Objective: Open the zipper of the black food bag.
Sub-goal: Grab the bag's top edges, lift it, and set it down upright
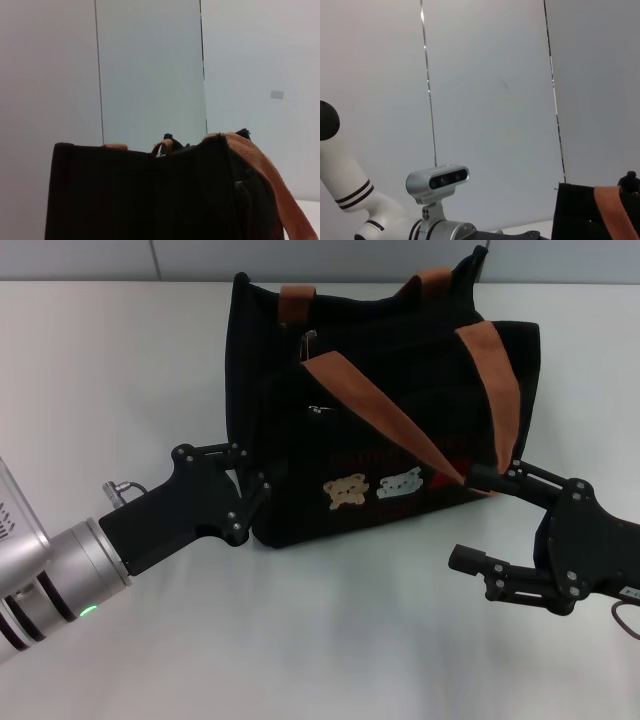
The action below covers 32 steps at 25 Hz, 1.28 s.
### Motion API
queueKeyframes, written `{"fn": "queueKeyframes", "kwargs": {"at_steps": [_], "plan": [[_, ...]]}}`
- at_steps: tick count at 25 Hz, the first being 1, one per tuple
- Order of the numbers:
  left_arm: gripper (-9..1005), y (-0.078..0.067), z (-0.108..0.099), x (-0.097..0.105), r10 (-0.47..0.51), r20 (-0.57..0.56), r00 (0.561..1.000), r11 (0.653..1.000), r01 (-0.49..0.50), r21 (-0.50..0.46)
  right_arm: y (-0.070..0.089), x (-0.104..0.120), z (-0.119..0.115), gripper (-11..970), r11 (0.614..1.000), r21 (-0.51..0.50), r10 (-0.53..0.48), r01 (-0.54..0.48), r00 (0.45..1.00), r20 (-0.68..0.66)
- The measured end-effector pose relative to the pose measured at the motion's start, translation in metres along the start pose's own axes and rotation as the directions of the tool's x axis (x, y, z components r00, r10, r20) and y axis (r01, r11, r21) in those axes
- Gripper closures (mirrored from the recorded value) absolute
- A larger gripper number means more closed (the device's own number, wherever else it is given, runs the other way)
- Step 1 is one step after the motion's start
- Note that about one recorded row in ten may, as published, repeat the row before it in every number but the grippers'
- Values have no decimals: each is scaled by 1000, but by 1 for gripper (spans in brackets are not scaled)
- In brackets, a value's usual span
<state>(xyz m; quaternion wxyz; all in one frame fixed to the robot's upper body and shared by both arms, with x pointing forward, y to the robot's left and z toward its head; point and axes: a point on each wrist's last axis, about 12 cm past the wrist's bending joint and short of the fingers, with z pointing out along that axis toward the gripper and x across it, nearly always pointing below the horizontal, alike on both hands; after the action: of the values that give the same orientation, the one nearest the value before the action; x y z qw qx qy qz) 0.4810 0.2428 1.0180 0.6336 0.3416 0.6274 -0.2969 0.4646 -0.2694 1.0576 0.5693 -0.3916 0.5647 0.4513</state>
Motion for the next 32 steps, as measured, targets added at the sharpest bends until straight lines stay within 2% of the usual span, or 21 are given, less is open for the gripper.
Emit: {"fn": "queueKeyframes", "kwargs": {"at_steps": [5, 10, 13, 19, 25, 32], "plan": [[839, 0, 0, 0, 1, -1, 1000, 1000, -1, -1, 0, 0, 0, 133, 1000, 2, 0, 0, 1000, -1], [898, 6, -2, 0, 18, -20, 1000, 1000, -18, -12, 0, 0, 0, 133, 1000, 1, 1, -1, 1000, -1], [898, 12, -8, -4, 39, -12, 999, 999, -39, -16, 0, 0, 1, 133, 1000, 1, 1, -1, 1000, -2], [897, 36, -25, -24, 62, 19, 998, 998, -61, -10, -1, 0, 1, 133, 1000, 1, 0, 0, 1000, -4], [900, 60, -42, -51, 191, 37, 981, 982, -191, 2, -3, 5, 8, 134, 1000, 10, 30, -30, 999, -16], [902, 76, -51, -87, 327, 112, 938, 938, -337, 77, -13, 11, 35, 133, 996, 23, 83, -82, 996, -39]]}}
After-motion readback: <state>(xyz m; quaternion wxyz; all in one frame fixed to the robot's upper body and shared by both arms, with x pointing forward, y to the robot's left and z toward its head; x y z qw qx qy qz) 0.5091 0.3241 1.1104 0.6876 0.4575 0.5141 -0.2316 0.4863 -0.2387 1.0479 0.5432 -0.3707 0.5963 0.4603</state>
